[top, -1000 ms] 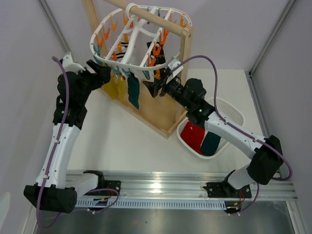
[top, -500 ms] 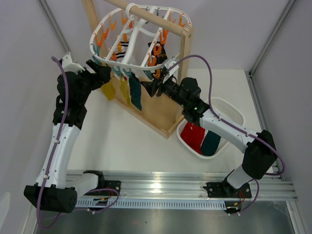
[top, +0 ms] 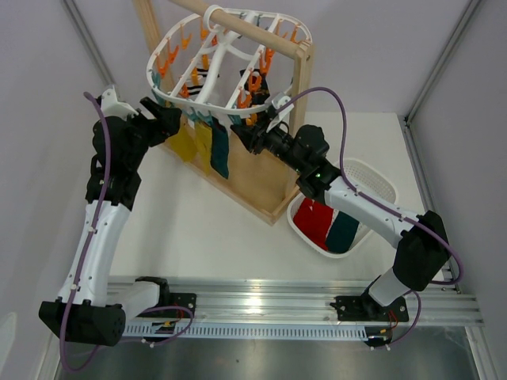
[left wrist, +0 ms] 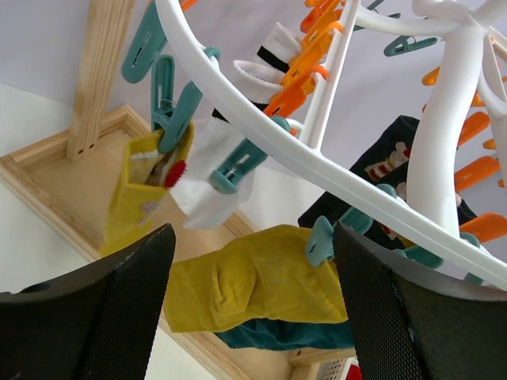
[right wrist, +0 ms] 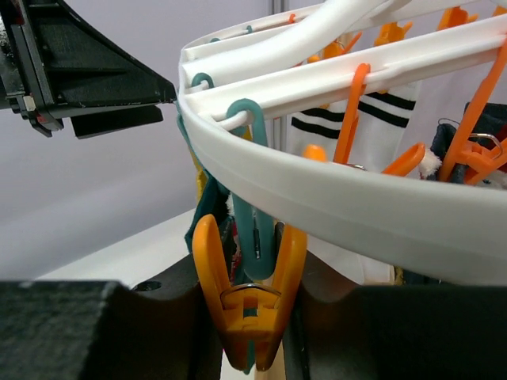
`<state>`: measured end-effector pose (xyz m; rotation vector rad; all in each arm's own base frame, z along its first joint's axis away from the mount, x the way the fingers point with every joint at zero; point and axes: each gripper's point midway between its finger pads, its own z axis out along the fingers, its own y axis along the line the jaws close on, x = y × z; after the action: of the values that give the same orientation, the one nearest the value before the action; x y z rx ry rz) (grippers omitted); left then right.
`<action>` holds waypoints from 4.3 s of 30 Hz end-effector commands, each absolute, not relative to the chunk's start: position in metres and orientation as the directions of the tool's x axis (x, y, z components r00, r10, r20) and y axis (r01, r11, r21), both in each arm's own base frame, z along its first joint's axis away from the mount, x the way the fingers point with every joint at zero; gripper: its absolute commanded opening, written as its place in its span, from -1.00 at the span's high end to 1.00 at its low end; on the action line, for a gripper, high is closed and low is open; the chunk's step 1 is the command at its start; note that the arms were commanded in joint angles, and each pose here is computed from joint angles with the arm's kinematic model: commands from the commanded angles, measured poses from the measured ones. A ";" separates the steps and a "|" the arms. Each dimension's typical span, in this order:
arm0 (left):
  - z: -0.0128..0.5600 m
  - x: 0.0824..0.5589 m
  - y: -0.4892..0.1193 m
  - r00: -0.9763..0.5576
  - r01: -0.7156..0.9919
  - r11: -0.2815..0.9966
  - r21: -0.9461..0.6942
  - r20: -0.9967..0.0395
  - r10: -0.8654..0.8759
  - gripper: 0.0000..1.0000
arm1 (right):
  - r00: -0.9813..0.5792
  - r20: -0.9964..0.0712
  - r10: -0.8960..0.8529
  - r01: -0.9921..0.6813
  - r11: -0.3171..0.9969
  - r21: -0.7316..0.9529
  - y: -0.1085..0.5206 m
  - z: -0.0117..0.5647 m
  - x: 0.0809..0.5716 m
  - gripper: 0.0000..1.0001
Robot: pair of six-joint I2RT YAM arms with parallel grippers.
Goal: Clip the socks to the hanger
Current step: Open the clamp at the hanger, then pick up the sock from the bin.
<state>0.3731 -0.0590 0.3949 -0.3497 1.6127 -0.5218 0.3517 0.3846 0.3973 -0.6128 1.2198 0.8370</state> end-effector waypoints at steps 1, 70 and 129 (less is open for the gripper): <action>0.421 0.363 -0.062 -0.079 0.134 0.829 -0.542 -0.840 -0.536 -0.66 | 0.179 -0.938 0.297 -0.839 0.543 0.012 0.385 0.434 0.346 0.62; 0.459 0.348 -0.207 -0.176 0.608 0.684 -0.402 -0.909 -0.377 -0.30 | 0.146 -0.950 0.277 -0.897 0.442 -0.009 0.406 0.434 0.328 1.00; 0.413 0.394 -0.197 -0.102 0.483 0.823 -0.299 -0.953 -0.287 0.79 | -0.584 -0.760 0.284 0.214 0.957 0.193 0.073 0.169 0.307 -0.64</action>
<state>0.3848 -0.2102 0.3806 0.2056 1.6637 -0.7166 0.3109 0.0994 0.2045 0.1646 2.1257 0.1251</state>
